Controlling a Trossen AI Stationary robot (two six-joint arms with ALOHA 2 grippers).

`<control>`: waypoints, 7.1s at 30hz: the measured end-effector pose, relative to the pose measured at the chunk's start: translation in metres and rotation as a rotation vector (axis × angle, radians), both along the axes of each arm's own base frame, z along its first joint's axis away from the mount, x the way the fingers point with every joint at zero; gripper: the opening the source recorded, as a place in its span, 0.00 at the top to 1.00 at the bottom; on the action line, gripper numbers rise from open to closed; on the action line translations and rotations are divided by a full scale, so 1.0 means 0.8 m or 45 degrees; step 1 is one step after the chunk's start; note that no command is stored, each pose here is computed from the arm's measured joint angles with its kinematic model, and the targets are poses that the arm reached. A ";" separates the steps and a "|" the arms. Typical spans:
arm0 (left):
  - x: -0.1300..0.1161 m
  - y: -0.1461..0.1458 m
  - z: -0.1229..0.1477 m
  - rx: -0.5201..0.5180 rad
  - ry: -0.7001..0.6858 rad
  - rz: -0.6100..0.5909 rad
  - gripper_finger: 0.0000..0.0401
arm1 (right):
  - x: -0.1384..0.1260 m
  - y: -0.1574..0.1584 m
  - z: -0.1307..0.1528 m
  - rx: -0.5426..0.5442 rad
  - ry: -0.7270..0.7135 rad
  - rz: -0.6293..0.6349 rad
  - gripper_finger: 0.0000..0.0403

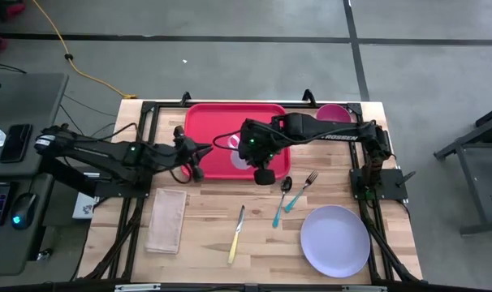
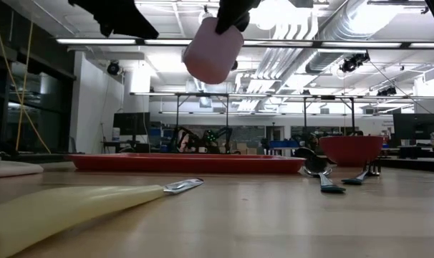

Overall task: Set up tray
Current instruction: Put the pink cup on the red serving tray

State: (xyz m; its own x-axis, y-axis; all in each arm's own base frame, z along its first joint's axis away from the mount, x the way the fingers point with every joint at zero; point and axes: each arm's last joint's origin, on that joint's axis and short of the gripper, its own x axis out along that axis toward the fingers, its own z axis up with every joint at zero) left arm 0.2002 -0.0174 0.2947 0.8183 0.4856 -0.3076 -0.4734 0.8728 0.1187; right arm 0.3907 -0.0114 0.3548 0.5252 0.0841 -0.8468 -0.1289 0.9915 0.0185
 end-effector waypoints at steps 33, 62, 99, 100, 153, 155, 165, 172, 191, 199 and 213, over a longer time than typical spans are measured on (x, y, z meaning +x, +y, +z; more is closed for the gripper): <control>0.036 0.009 0.001 0.002 0.026 0.080 0.39 | 0.005 0.003 0.003 -0.018 -0.068 0.048 1.00; 0.062 0.050 0.001 -0.029 -0.083 0.059 0.45 | 0.010 0.002 0.006 -0.006 -0.125 0.019 1.00; 0.077 0.050 -0.021 0.025 0.063 0.031 0.82 | 0.021 0.016 -0.029 -0.011 -0.128 -0.039 1.00; 0.077 0.050 -0.021 0.025 0.066 0.031 0.82 | 0.021 0.017 -0.029 -0.009 -0.128 -0.041 1.00; 0.071 0.050 -0.034 0.022 0.214 0.036 0.98 | 0.024 0.016 -0.025 -0.024 -0.179 -0.080 0.70; 0.070 0.050 -0.037 0.025 0.245 0.040 0.98 | 0.024 0.016 -0.025 -0.028 -0.179 -0.082 0.70; 0.067 0.051 -0.049 0.027 0.364 0.087 0.98 | 0.024 0.013 -0.024 -0.110 -0.183 -0.124 0.69; 0.059 0.065 -0.056 -0.018 0.426 0.197 0.98 | 0.024 0.012 -0.025 -0.139 -0.174 -0.133 0.69; 0.044 0.128 -0.056 -0.070 0.433 0.409 0.98 | -0.005 0.006 -0.042 -0.283 0.161 -0.316 0.69; 0.039 0.147 -0.053 -0.061 0.413 0.462 0.98 | -0.013 0.008 -0.030 -0.203 0.142 -0.333 0.69; 0.032 0.184 -0.043 -0.026 0.312 0.461 0.98 | -0.055 0.006 0.009 -0.186 0.007 -0.517 0.69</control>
State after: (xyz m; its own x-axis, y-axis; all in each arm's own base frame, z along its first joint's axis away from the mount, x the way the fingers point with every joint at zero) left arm 0.2257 0.1294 0.2606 0.4977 0.7197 -0.4840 -0.7095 0.6588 0.2501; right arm 0.3470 -0.0068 0.3617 0.4865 -0.2496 -0.8372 0.2722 0.9539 -0.1262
